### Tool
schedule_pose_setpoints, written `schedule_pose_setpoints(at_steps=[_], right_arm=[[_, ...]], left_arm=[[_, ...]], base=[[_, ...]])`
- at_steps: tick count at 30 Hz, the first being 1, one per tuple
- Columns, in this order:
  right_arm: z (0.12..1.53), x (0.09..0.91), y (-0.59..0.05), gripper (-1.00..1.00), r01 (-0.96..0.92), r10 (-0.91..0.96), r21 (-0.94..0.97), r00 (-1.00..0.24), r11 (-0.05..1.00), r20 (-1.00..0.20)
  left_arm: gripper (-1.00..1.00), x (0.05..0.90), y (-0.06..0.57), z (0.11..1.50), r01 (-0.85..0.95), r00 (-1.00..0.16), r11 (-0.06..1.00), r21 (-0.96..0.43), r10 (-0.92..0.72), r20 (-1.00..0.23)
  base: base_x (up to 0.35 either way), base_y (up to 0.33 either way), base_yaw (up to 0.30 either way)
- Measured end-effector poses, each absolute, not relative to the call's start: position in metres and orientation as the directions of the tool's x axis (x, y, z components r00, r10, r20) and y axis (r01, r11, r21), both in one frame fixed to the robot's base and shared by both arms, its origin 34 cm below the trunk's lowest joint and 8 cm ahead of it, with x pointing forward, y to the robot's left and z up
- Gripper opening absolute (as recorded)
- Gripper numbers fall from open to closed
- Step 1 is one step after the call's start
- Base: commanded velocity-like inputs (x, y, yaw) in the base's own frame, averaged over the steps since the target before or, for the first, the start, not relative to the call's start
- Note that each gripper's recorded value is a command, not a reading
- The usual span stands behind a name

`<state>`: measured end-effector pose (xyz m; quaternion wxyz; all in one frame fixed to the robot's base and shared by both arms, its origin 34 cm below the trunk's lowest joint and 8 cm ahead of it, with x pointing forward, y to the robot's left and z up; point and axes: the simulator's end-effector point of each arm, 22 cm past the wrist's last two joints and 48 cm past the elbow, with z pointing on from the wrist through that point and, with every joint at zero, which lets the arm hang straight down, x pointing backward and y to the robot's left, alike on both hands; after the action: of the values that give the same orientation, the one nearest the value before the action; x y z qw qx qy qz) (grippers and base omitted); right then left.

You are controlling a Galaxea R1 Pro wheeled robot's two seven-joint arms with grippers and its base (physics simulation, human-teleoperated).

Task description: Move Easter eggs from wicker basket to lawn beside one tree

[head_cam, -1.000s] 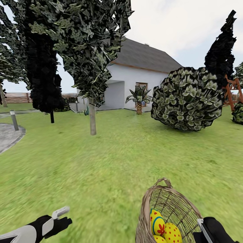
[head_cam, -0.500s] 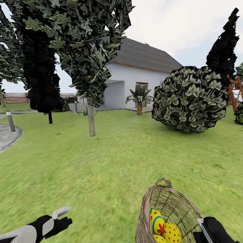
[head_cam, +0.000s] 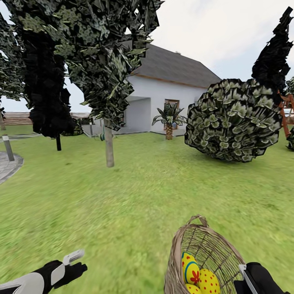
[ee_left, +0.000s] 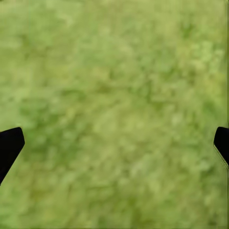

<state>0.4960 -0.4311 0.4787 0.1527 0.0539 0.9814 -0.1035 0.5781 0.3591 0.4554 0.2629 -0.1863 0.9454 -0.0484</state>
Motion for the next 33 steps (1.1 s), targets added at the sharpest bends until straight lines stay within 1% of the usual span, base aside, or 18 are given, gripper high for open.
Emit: schedule_pose_setpoints(at_steps=[8, 17, 22, 27, 33], right_arm=[[0.4789, 0.4957, -0.4325, -1.0, 0.137, 0.073, -0.191, -0.948, 0.972, -0.31], [0.4788, 0.496, -0.4315, -1.0, 0.136, 0.072, -0.189, -0.948, 0.972, -0.311], [0.479, 0.4961, -0.4321, -1.0, 0.136, 0.071, -0.191, -0.948, 0.972, -0.311], [0.4789, 0.4962, -0.4315, -1.0, 0.137, 0.073, -0.188, -0.947, 0.973, -0.311], [0.4803, 0.4962, -0.4348, -1.0, 0.137, 0.071, -0.196, -0.947, 0.971, -0.313]], left_arm=[[1.0, 0.5778, 0.3613, 0.4556, -0.329, -0.792, 0.926, -0.188, -0.378, -0.48], [1.0, 0.5776, 0.3614, 0.4555, -0.329, -0.792, 0.926, -0.187, -0.378, -0.479], [1.0, 0.5776, 0.3603, 0.4553, -0.328, -0.793, 0.926, -0.188, -0.378, -0.478], [1.0, 0.5776, 0.3603, 0.4553, -0.328, -0.793, 0.926, -0.189, -0.378, -0.478], [1.0, 0.5775, 0.3621, 0.4555, -0.33, -0.792, 0.925, -0.187, -0.379, -0.479]], base=[[0.325, 0.0, 0.002], [0.325, 0.0, 0.07], [0.325, 0.0, 0.123], [0.325, 0.0, 0.235], [0.325, 0.0, 0.027]])
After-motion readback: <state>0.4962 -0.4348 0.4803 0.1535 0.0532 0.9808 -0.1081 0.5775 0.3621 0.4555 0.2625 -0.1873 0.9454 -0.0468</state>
